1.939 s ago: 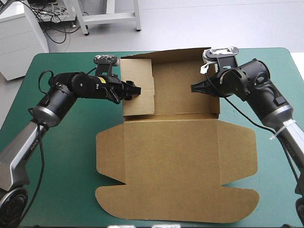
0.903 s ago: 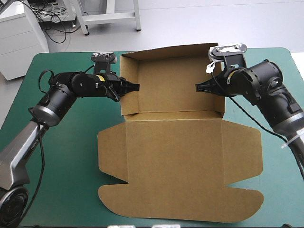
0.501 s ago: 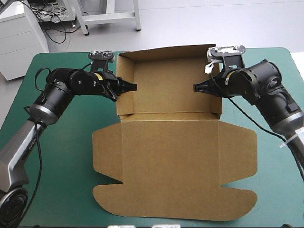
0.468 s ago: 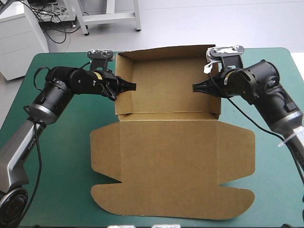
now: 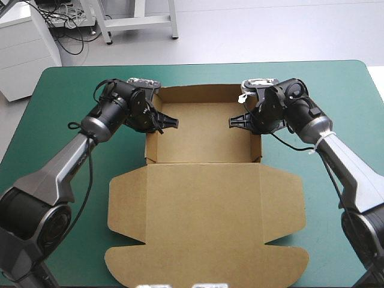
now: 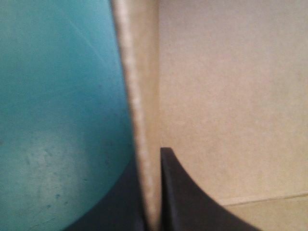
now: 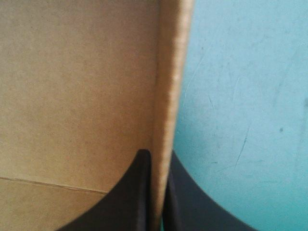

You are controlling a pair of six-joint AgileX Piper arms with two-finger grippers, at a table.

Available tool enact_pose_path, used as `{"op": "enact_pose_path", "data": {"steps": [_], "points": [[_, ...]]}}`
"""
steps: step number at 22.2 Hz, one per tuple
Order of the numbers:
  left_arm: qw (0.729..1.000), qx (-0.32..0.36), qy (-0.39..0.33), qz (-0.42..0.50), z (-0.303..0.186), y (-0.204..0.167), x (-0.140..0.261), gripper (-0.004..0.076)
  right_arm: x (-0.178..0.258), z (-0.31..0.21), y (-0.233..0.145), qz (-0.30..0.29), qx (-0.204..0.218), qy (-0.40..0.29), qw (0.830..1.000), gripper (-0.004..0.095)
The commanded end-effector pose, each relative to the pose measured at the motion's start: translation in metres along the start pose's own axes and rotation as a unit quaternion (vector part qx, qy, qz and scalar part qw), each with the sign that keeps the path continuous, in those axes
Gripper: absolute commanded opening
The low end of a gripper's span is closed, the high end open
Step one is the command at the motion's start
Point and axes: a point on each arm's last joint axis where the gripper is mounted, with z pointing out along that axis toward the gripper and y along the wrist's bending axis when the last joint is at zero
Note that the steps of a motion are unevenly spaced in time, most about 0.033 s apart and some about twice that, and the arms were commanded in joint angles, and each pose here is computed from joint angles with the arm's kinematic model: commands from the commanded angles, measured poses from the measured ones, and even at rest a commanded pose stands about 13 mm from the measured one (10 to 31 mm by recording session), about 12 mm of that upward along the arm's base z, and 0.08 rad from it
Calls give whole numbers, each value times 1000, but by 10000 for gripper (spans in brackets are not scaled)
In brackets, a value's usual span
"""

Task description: Fold the box

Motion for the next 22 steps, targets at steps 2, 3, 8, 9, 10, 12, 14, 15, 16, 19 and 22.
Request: {"op": "enact_pose_path", "data": {"steps": [2, 3, 8, 9, 10, 12, 14, 15, 16, 19, 22], "points": [[1000, 2, 8, 20, 4, -7, -3, -32, -9, -2, -18, 9, -10, -2, 1000, -8], [1000, 0, 16, 21, 10, -7, -3, -32, -9, 2, -22, 13, -9, 12, 1000, -8], [999, 1, 44, 18, 30, -11, -6, -32, -5, 22, -31, 2, 9, 62, 998, -8], [999, 4, 47, 16, 30, -12, -7, -32, -5, 24, -31, 0, 10, 65, 998, -8], [998, 3, 52, 20, 31, -13, -10, -32, -5, 26, -30, -2, 7, 67, 998, -8], [997, 3, 64, 36, 28, -14, -14, -28, -5, 27, -30, -7, 8, 73, 997, 17], [996, 4, 72, 57, 25, -16, -18, 17, -4, 26, -30, -12, 3, 76, 997, 150], [996, 6, 68, 56, 24, -16, -20, 62, -4, 26, -29, -10, -1, 78, 997, 227], [996, 7, 67, 56, 23, -16, -20, 141, -4, 26, -29, -9, -2, 79, 997, 371], [996, 1, 65, 58, 23, -15, -20, 349, -4, 26, -29, 4, -1, 78, 997, 598], [996, 0, 64, 59, 23, -15, -21, 494, -4, 26, -29, 14, 0, 79, 997, 732]]}}
